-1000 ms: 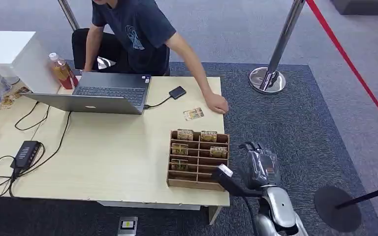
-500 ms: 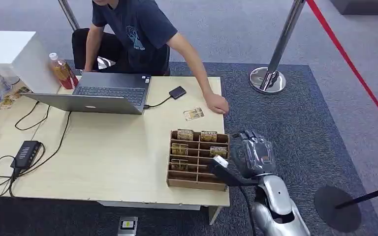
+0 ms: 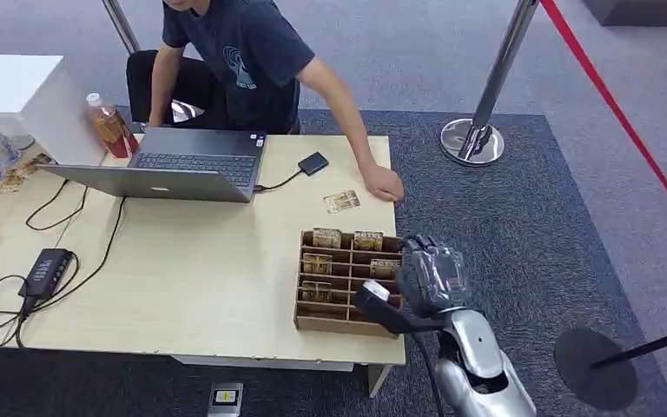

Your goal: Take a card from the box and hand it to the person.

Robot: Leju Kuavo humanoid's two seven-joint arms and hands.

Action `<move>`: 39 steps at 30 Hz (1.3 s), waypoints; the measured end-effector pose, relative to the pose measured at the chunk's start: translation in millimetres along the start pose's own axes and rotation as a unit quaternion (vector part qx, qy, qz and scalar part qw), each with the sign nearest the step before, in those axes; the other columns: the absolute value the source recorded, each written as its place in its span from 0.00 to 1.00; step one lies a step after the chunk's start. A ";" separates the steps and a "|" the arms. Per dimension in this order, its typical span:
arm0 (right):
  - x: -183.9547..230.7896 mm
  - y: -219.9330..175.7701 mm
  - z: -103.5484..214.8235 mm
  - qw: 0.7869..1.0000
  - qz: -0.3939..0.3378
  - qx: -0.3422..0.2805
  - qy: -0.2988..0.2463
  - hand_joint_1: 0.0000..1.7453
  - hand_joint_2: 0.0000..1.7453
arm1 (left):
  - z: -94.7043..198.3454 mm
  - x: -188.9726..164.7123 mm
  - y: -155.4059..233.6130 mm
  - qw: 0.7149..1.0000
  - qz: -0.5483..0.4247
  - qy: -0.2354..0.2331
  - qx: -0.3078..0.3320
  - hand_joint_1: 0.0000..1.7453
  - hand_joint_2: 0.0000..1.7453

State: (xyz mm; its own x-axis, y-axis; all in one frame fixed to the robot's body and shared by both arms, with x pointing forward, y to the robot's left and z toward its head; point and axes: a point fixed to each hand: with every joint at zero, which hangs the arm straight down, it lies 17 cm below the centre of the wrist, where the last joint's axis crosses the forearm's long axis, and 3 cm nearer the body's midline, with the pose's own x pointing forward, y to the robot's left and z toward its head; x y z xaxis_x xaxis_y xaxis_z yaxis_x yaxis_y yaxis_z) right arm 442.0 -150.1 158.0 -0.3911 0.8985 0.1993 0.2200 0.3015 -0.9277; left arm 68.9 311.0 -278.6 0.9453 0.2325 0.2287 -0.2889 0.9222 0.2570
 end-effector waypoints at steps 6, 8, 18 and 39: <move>-2.1 5.5 10.9 1.000 -0.002 0.005 0.008 0.44 1.00 | 0.5 0.8 -2.6 1.000 -0.008 -0.005 -0.007 0.00 0.00; -2.5 4.7 13.8 1.000 -0.001 0.004 0.008 0.44 1.00 | 0.6 1.1 -3.6 1.000 -0.010 -0.005 -0.009 0.00 0.00; -3.8 1.6 17.5 1.000 0.002 0.001 0.010 0.47 1.00 | 0.6 2.1 -4.2 1.000 -0.015 -0.007 -0.012 0.00 0.00; 3.5 1.9 -6.7 1.000 0.002 0.001 -0.004 0.46 1.00 | 0.2 2.3 -3.1 1.000 -0.008 -0.002 -0.008 0.00 0.00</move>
State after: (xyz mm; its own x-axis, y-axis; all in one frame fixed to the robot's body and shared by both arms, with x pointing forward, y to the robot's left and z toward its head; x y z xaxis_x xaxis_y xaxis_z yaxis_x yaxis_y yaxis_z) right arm 447.1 -144.3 159.0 -0.3968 0.8973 0.1932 0.2193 0.2971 -0.9293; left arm 71.9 308.7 -278.6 0.9490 0.2166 0.2289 -0.2717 0.9304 0.2461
